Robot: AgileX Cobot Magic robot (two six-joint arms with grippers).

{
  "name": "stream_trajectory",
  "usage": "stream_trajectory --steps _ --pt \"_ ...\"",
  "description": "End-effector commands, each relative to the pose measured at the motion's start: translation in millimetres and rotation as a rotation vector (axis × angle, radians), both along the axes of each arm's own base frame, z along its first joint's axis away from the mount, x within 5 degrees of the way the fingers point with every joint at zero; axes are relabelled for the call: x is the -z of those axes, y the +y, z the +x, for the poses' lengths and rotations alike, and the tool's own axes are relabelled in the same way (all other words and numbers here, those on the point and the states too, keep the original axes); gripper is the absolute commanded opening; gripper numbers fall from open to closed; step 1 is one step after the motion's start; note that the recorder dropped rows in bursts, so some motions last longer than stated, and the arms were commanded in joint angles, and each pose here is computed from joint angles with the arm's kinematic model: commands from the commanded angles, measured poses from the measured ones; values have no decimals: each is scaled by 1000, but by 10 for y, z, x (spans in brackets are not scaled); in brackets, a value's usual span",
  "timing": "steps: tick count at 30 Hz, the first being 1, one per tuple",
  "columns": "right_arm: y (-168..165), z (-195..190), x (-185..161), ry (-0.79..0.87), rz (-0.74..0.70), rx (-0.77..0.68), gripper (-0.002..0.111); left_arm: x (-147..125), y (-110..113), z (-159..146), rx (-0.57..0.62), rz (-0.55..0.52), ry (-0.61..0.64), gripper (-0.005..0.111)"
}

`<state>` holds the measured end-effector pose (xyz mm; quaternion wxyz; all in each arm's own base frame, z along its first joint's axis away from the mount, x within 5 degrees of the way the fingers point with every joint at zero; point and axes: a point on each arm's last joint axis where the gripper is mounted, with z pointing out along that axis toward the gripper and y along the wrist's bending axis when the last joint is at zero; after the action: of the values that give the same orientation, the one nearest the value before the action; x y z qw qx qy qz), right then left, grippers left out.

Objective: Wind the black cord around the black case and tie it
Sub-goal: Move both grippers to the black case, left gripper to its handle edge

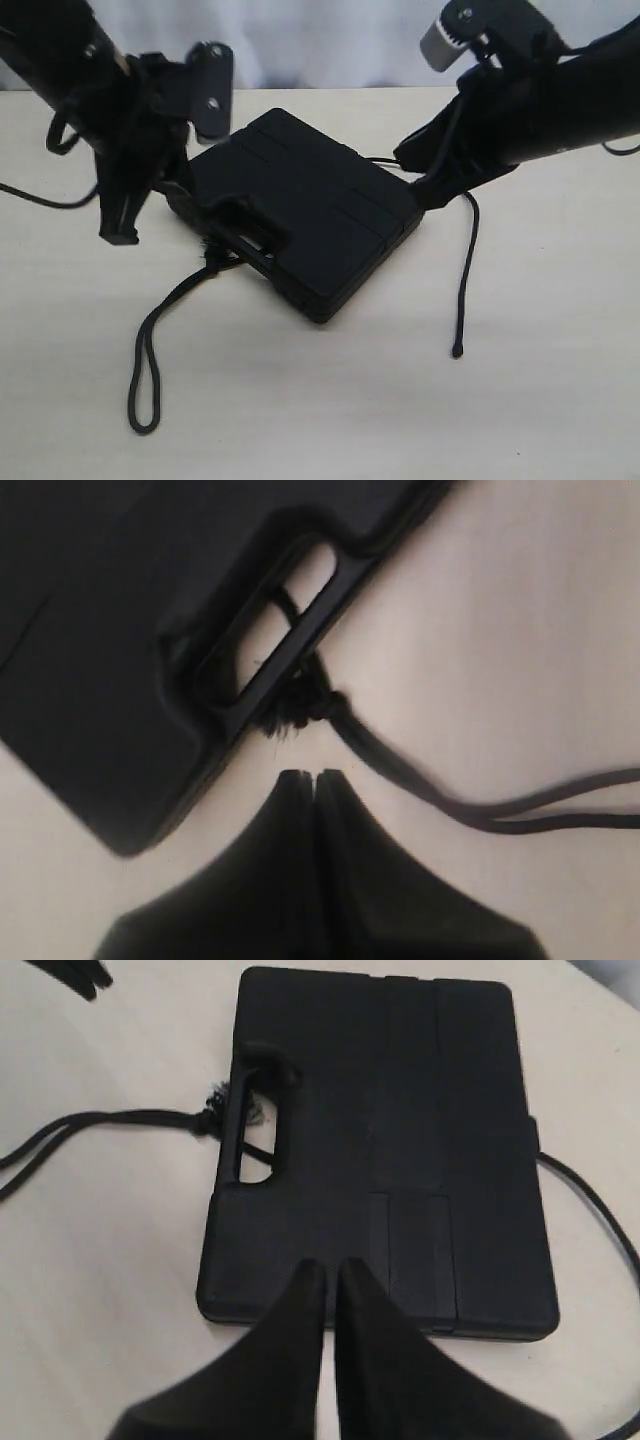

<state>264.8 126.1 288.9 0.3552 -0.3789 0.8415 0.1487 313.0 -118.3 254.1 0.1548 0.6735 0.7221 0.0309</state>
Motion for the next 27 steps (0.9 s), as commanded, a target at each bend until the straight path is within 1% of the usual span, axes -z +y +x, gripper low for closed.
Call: stream_trajectory --steps 1,4,8,11,12,17,21,27 --pt "43 75 107 8 -33 -19 4 258 -176 86 132 43 17 5" --pt "29 102 122 -16 -61 -18 4 395 -199 155 131 48 20 17" --pt "26 123 116 -35 -59 -5 4 565 -228 229 128 51 26 34" --pt "26 132 120 -39 -59 -2 4 678 -247 281 128 52 22 43" --pt "26 132 120 -39 -59 -2 4 710 -253 296 142 55 17 44" --pt "26 137 118 -44 -58 1 4 836 -275 352 291 91 -17 45" --pt "25 139 116 -46 -58 3 4 970 -322 404 309 65 -30 45" --pt "14 144 160 -52 -61 17 4 1126 -343 493 305 70 -78 44"
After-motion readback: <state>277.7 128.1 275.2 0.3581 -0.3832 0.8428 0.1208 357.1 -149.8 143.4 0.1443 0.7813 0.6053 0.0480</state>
